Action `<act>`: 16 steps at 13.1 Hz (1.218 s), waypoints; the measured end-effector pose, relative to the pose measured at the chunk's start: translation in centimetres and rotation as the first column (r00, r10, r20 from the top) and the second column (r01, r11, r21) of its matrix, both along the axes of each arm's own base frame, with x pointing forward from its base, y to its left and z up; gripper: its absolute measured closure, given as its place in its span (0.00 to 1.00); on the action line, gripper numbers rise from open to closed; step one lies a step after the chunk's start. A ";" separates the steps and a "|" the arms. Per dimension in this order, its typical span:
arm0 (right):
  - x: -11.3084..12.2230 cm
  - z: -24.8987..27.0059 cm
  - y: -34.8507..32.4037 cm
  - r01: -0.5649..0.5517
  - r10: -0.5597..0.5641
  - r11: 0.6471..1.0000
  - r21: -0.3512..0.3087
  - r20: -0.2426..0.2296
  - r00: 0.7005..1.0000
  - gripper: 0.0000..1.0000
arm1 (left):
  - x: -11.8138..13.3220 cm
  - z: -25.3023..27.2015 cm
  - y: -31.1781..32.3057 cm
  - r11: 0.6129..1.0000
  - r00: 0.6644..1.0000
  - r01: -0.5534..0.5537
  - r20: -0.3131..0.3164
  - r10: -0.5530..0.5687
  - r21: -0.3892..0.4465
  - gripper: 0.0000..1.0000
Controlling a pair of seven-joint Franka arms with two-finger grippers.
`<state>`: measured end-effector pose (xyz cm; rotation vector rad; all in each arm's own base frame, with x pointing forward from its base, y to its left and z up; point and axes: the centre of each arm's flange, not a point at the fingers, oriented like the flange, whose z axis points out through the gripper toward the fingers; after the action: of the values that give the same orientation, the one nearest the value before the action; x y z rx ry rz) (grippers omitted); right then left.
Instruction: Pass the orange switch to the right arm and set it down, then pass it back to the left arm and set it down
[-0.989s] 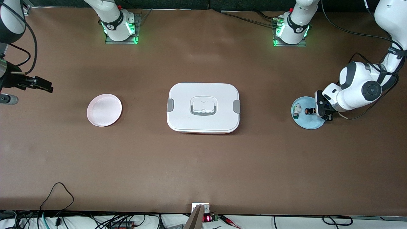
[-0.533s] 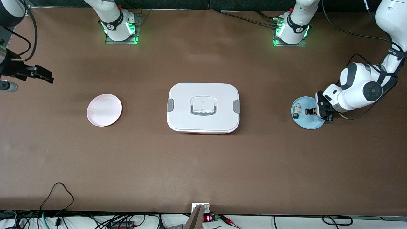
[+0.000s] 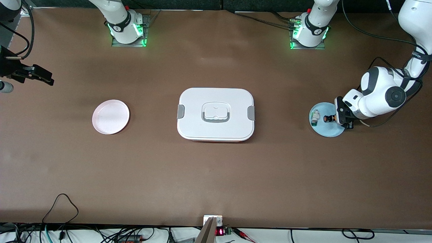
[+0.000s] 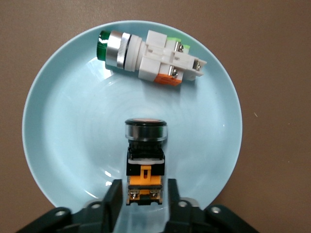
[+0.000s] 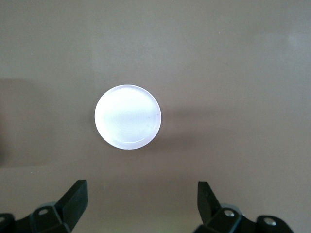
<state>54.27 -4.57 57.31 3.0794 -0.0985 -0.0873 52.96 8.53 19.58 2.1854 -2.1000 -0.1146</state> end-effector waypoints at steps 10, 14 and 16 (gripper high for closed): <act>0.2 0.3 0.4 -0.020 0.020 1.000 0.001 0.004 1.000 0.00 | 3.2 6.7 -1.6 0.975 0.974 -0.187 -0.106 0.200 0.121 0.00; 0.4 1.2 1.8 -0.057 0.057 0.998 -0.003 0.024 0.998 0.00 | 4.3 14.5 -5.9 0.864 0.861 -0.453 -0.144 0.488 0.218 0.00; 0.5 2.2 1.9 -0.057 0.057 0.998 0.002 0.040 0.998 0.00 | 4.7 18.6 -7.3 0.782 0.790 -0.554 -0.116 0.602 0.286 0.00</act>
<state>54.77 -2.65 59.52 3.0852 -0.0118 -0.0234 57.65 1.20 38.15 2.7186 -1.2728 -0.5304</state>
